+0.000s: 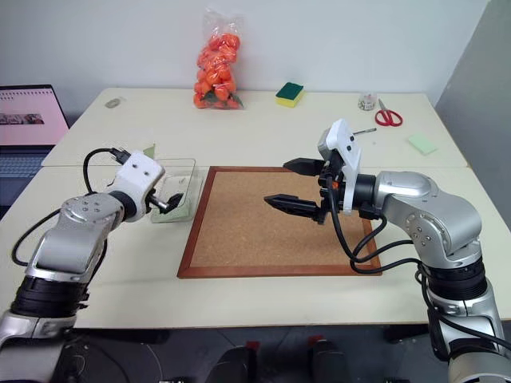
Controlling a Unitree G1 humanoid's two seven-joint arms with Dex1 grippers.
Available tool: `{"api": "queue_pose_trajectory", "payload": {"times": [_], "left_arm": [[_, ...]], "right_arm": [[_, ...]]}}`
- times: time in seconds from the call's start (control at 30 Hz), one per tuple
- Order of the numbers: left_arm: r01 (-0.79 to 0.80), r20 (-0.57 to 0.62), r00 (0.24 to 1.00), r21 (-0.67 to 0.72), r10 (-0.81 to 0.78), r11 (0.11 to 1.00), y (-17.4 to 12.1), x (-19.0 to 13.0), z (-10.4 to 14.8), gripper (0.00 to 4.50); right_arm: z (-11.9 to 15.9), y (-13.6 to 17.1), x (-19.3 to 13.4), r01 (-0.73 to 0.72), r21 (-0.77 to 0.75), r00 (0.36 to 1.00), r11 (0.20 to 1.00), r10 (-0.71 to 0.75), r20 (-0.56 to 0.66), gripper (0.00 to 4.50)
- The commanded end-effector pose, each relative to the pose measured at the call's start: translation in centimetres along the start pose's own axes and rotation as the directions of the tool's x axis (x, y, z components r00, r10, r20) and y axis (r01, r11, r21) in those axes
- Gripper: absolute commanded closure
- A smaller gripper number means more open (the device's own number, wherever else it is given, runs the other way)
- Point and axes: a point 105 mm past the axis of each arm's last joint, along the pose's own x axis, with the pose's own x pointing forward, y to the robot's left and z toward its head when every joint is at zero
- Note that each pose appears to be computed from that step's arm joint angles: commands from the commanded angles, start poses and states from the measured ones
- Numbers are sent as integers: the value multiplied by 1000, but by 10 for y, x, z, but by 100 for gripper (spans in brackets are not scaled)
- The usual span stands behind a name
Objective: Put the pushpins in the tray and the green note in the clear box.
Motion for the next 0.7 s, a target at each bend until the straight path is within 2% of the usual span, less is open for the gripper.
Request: {"api": "queue_pose_trajectory", "payload": {"times": [0.03,0.17,0.23,0.53,0.7], "left_arm": [[-1,51,999,-95,6,995,11,0,11,9],[87,144,989,-373,-35,924,3,1,30,9],[97,167,986,-430,-26,898,3,2,36,9],[10,161,985,-419,63,908,24,0,41,9],[49,158,987,-402,16,915,22,-7,42,9]], "right_arm": [[14,4,-4,-4,-44,999,999,5,40,0],[14,4,-3,-3,-46,999,999,4,40,0],[15,5,-3,-2,-46,999,999,4,41,0],[17,4,-3,-1,-43,999,999,3,42,0],[19,3,-5,-8,-48,999,999,10,40,0]]}}
